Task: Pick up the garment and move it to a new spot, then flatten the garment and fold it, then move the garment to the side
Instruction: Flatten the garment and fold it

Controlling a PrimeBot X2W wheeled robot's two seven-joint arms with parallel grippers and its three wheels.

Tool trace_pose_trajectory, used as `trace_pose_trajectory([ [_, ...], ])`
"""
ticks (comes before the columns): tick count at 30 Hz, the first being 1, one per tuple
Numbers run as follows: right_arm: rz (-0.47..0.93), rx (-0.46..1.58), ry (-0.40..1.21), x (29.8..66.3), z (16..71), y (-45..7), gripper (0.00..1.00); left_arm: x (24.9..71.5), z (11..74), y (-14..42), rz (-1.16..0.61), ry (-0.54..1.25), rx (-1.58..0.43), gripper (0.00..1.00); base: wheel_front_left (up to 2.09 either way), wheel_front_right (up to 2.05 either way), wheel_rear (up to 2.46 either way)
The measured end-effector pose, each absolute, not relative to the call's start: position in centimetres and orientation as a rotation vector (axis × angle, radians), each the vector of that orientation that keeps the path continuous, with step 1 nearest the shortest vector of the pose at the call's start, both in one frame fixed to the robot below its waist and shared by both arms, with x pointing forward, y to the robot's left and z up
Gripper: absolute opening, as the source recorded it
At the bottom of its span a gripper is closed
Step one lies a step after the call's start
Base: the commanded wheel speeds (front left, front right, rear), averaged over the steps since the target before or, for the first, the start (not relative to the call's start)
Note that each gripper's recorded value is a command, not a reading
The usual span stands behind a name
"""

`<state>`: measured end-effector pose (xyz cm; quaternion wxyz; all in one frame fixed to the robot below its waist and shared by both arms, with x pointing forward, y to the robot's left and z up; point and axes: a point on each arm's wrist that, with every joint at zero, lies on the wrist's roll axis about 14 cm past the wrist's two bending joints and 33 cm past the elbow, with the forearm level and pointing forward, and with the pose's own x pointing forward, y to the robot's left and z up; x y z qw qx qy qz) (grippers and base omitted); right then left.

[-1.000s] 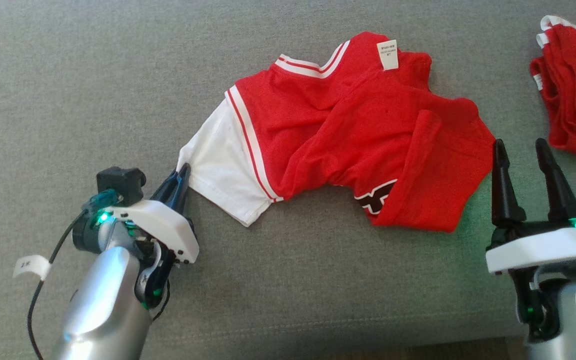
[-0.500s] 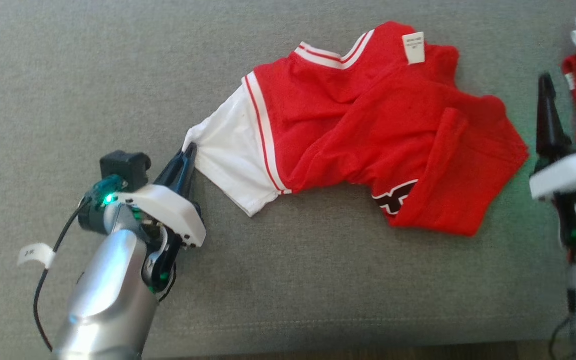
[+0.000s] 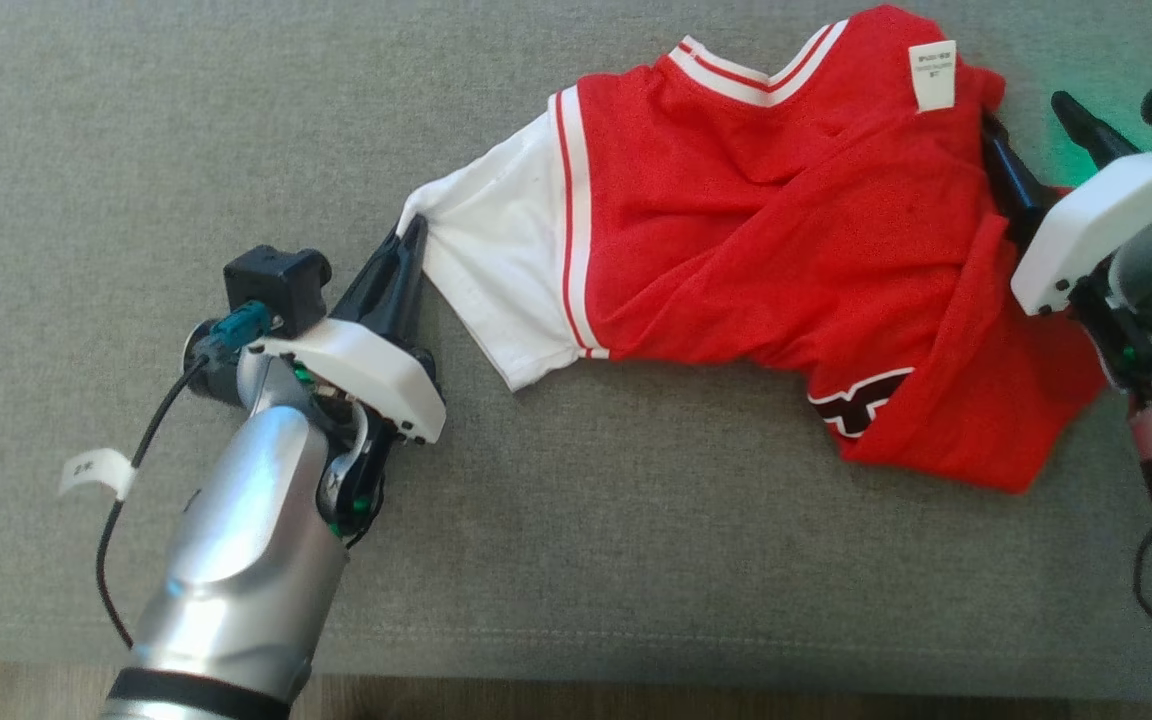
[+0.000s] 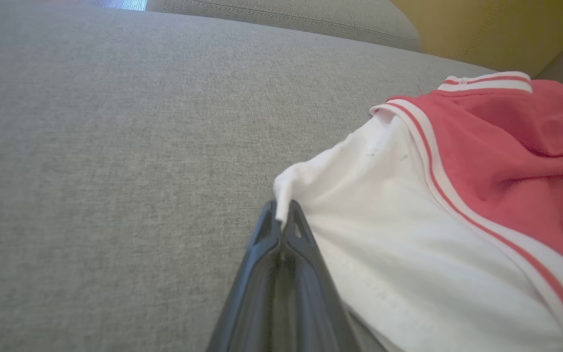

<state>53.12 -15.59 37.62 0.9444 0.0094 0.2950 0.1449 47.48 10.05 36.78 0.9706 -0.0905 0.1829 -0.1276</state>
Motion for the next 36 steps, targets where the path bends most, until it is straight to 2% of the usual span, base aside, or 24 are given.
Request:
trace_pose_trajectory([
  [3,0.312,0.001,0.653,53.3,36.5,-15.5,1.00,47.7,36.7,10.0,-0.260,0.362,-0.183,0.00,0.00,0.00,0.00],
  [4,0.315,0.000,0.660,53.4,36.3,-15.5,0.91,47.7,36.6,10.0,-0.260,0.363,-0.182,0.00,0.00,0.00,0.00],
  [5,0.317,-0.006,0.664,53.5,36.2,-15.5,0.43,47.8,36.6,9.9,-0.260,0.358,-0.183,0.00,0.00,0.00,0.00],
  [6,0.319,-0.006,0.665,53.8,36.2,-15.5,0.31,47.9,36.6,9.9,-0.259,0.358,-0.183,0.00,0.00,0.00,0.00],
  [7,0.319,-0.006,0.665,53.8,36.2,-15.5,0.07,47.9,36.6,9.9,-0.259,0.358,-0.183,0.00,0.00,0.00,0.00],
  [8,0.321,-0.001,0.667,53.9,36.2,-15.4,0.00,47.9,36.6,9.9,-0.258,0.354,-0.184,0.00,0.00,0.00,0.00],
  [15,0.309,0.011,0.607,54.4,36.8,-15.9,0.00,48.0,36.9,9.9,-0.254,0.336,-0.186,0.00,0.00,0.00,0.00],
  [26,0.226,0.039,0.309,53.9,44.0,-19.2,0.00,48.7,40.3,11.5,-0.197,0.230,-0.180,0.00,0.00,0.00,0.00],
  [29,0.204,0.037,0.194,53.7,47.3,-20.0,0.00,49.2,42.7,11.7,-0.187,0.155,-0.186,0.00,0.00,0.00,0.00],
  [36,0.170,-0.001,-0.152,53.0,58.5,-21.1,0.00,50.8,52.9,13.1,-0.171,-0.147,-0.186,0.00,0.00,0.00,0.00],
])
